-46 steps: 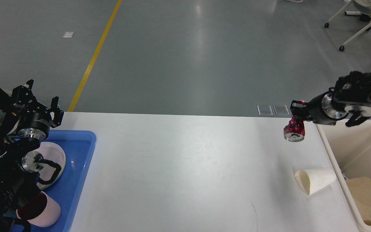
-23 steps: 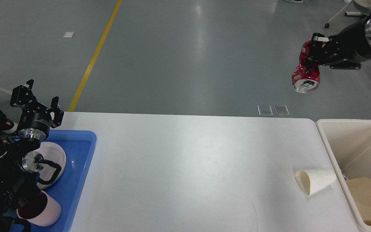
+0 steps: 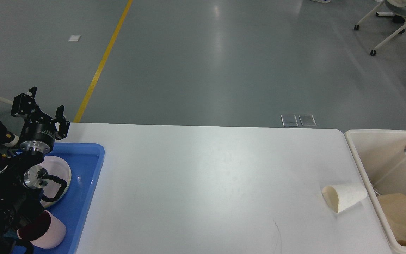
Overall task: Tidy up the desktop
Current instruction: 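Lift the red can and drop it into the white bin, then lower the right gripper onto the white paper cup and grasp it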
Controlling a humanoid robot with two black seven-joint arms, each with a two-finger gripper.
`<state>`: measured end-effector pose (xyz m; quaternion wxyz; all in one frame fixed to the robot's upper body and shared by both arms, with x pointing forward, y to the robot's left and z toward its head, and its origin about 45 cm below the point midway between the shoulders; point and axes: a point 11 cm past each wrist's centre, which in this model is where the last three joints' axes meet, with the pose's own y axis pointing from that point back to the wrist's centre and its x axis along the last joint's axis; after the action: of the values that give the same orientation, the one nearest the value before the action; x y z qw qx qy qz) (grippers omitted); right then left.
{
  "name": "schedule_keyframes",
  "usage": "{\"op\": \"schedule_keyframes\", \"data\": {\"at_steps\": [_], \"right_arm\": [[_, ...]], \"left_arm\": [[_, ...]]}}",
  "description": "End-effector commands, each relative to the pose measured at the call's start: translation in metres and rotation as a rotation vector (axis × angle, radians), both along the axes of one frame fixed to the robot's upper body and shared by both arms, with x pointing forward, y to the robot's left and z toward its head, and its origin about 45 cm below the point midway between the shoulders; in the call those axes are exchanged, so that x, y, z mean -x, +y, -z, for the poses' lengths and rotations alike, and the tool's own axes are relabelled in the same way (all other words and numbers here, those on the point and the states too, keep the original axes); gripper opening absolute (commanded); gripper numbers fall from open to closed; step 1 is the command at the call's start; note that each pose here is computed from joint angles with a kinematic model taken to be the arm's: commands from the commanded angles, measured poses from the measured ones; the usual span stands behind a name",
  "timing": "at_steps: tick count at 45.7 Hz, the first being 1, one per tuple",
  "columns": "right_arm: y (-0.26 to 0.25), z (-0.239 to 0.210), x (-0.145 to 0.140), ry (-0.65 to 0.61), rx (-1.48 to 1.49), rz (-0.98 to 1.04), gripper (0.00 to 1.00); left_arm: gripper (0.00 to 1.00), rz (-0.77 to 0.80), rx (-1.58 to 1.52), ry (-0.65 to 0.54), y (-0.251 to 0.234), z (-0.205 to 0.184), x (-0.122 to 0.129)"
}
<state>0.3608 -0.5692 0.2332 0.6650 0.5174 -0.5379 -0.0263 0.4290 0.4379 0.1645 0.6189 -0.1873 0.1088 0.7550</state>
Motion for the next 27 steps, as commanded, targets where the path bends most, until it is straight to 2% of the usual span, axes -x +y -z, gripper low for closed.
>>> {"op": "schedule_keyframes", "data": {"at_steps": [1, 2, 3, 7, 9, 11, 18, 27], "right_arm": [[-0.021, 0.044, 0.029, 0.033, 0.03, 0.064, 0.0], [-0.022, 0.05, 0.032, 0.038, 0.03, 0.072, 0.0], [-0.024, 0.056, 0.035, 0.04, 0.033, 0.078, 0.09], [-0.027, 0.075, 0.039, 0.038, 0.052, 0.088, 0.66], [-0.029, 0.081, 0.041, 0.037, 0.074, 0.088, 0.86], [-0.029, 0.088, 0.041, 0.038, 0.096, 0.081, 0.99], [-0.031, 0.105, 0.052, 0.065, 0.125, 0.077, 1.0], [-0.026, 0.106, 0.05, 0.07, 0.104, 0.072, 1.0]], "left_arm": [[0.96, 0.0, 0.0, 0.0, 0.0, 0.0, 0.0], [0.96, -0.001, 0.0, 0.001, 0.0, 0.0, 0.0], [0.96, 0.0, 0.0, 0.0, 0.0, 0.0, 0.0], [0.96, -0.001, 0.0, 0.001, 0.0, 0.0, 0.0], [0.96, 0.0, 0.0, 0.0, 0.0, 0.0, 0.0], [0.96, 0.001, 0.0, -0.002, 0.0, -0.001, 0.0], [0.96, -0.001, 0.0, 0.001, 0.0, 0.0, 0.0], [0.96, 0.0, 0.0, 0.0, 0.0, 0.0, 0.0]]}}
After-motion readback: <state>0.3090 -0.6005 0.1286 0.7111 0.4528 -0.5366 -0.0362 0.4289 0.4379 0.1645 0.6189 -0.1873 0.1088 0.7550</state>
